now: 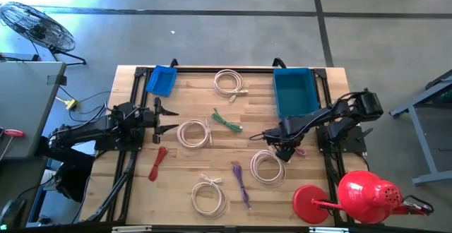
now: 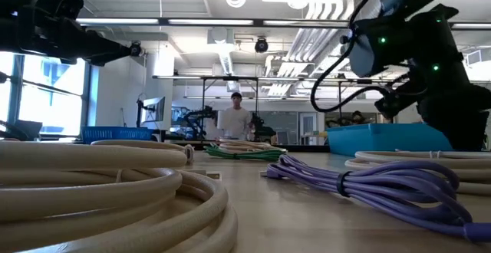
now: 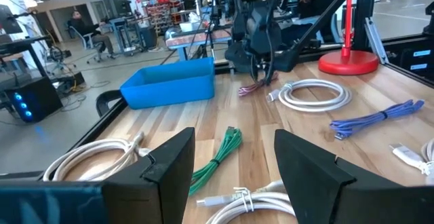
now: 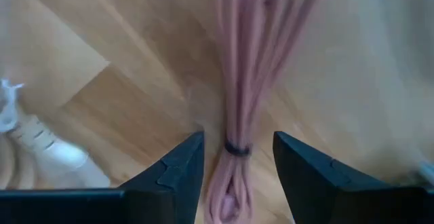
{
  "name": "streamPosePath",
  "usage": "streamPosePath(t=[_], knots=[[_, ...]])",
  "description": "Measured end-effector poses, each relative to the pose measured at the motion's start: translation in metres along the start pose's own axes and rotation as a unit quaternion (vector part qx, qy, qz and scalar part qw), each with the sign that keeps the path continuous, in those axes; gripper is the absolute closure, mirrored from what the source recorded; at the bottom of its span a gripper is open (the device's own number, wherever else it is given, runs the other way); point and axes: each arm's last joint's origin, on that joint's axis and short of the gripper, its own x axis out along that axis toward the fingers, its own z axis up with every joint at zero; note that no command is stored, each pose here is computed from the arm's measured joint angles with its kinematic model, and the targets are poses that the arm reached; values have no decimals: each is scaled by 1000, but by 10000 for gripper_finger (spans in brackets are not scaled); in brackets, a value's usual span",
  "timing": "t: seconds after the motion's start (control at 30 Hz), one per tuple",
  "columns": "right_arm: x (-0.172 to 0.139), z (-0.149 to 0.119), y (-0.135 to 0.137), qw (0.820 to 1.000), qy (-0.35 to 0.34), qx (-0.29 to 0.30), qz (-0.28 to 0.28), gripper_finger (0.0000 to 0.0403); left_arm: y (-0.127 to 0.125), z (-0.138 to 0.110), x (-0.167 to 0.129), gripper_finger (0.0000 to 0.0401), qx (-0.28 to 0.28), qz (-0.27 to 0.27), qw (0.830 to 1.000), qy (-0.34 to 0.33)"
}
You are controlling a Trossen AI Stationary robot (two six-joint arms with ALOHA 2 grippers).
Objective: Pick & Place USB Port
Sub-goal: Put the pink USB cable into the left blue bin
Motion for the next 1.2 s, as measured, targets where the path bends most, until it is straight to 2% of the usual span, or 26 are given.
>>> streamPosePath(t=[0.13,0.23,0.33,0.43,0.47,0.53,0.63,0.7,0.77,0.87,0.97,1.07,1.13,1.2], knots=[[12,-2,-5,1000,-3,-2,20,239,0,0,0,201,0,0,1000,0],[12,0,-8,1000,-2,6,21,260,0,0,0,201,5,0,1000,0],[9,2,-5,1000,-10,-11,13,308,0,0,0,201,15,7,1000,3],[2,6,-1,999,-21,-44,14,376,0,0,0,201,15,8,1000,3],[0,7,0,998,-24,-52,12,385,0,0,0,201,15,8,1000,3],[-4,9,2,997,-46,-56,-10,384,0,0,0,201,16,9,1000,4],[-15,11,6,990,-98,-63,-74,393,0,0,0,201,17,9,1000,4],[-25,9,8,987,-105,-60,-103,394,0,0,0,201,17,9,1000,4],[-36,6,13,988,-99,-61,-105,392,0,0,0,201,20,9,1000,4],[-59,6,30,983,-138,-77,-90,395,0,0,0,201,22,9,1000,4],[-84,5,45,972,-196,-101,-86,395,0,1,0,201,-12,2,1000,-5],[-113,5,63,949,-279,-128,-70,395,0,4,0,201,-49,-17,998,-31],[-130,5,75,926,-338,-156,-59,395,0,7,0,201,-63,-24,996,-49],[-146,6,89,896,-402,-186,-41,395,1,12,0,201,-83,-21,993,-76]])
